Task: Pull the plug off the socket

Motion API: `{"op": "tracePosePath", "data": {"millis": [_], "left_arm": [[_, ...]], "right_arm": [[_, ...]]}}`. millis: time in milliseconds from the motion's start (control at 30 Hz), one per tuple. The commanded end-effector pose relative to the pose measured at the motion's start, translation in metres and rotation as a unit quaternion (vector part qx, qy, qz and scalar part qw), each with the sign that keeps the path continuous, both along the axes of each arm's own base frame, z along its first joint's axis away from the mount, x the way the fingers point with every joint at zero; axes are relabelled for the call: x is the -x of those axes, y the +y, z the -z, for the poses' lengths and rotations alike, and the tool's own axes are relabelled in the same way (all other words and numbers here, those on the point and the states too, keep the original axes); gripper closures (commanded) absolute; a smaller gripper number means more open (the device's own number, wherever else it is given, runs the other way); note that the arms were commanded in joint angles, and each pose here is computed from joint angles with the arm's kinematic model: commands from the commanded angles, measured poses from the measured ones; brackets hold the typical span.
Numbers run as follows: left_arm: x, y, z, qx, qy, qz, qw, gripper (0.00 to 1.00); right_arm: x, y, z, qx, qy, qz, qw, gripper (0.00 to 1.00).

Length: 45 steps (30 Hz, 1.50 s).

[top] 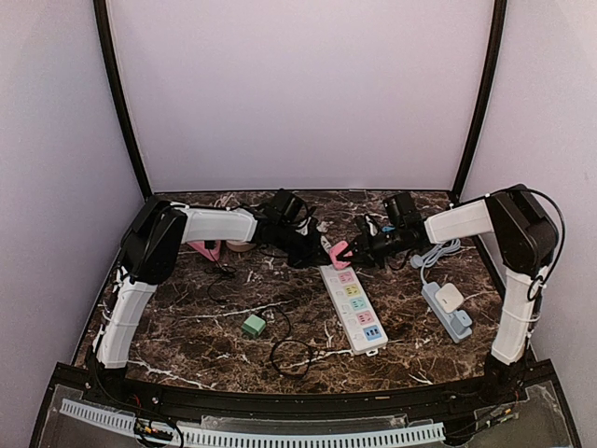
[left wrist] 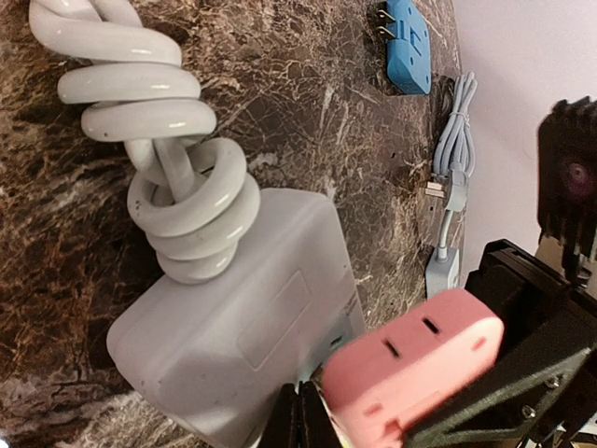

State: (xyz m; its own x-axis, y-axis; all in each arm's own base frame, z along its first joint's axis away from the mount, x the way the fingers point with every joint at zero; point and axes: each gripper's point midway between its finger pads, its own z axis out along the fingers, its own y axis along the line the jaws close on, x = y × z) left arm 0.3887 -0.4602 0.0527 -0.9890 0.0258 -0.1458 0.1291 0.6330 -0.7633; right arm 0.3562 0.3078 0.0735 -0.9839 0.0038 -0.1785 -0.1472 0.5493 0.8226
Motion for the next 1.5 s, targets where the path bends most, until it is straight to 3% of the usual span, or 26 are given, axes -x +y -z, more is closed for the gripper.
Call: {"op": "tracePosePath", "data": {"millis": [0,300,633,1067,1467], "left_arm": [[0.019,0.029,0.064,-0.089,0.051,-0.013,0.995,0.98],[0.014,0.024,0.050,-0.080,0.040,-0.006,0.996,0.99],[-0.004,0.004,-0.049,-0.015,-0.040,0.012,0.999,0.98],[0.010,0.027,-0.113,-0.018,-0.098,0.015,0.995,0.98],[0.022,0.041,-0.121,-0.016,-0.104,0.005,0.994,0.98]], "right_arm": [[-0.005,0.018,-0.062,-0.088,-0.078,-0.033,0.993,0.95],[-0.017,-0.002,-0.064,-0.054,-0.092,-0.006,0.994,0.96],[-0.083,-0.065,-0.067,0.045,-0.125,0.074,0.988,0.95],[-0.172,-0.136,-0.033,0.020,-0.085,0.143,0.986,0.94],[-0.187,-0.190,0.013,-0.002,-0.025,0.193,0.981,0.93]]}}
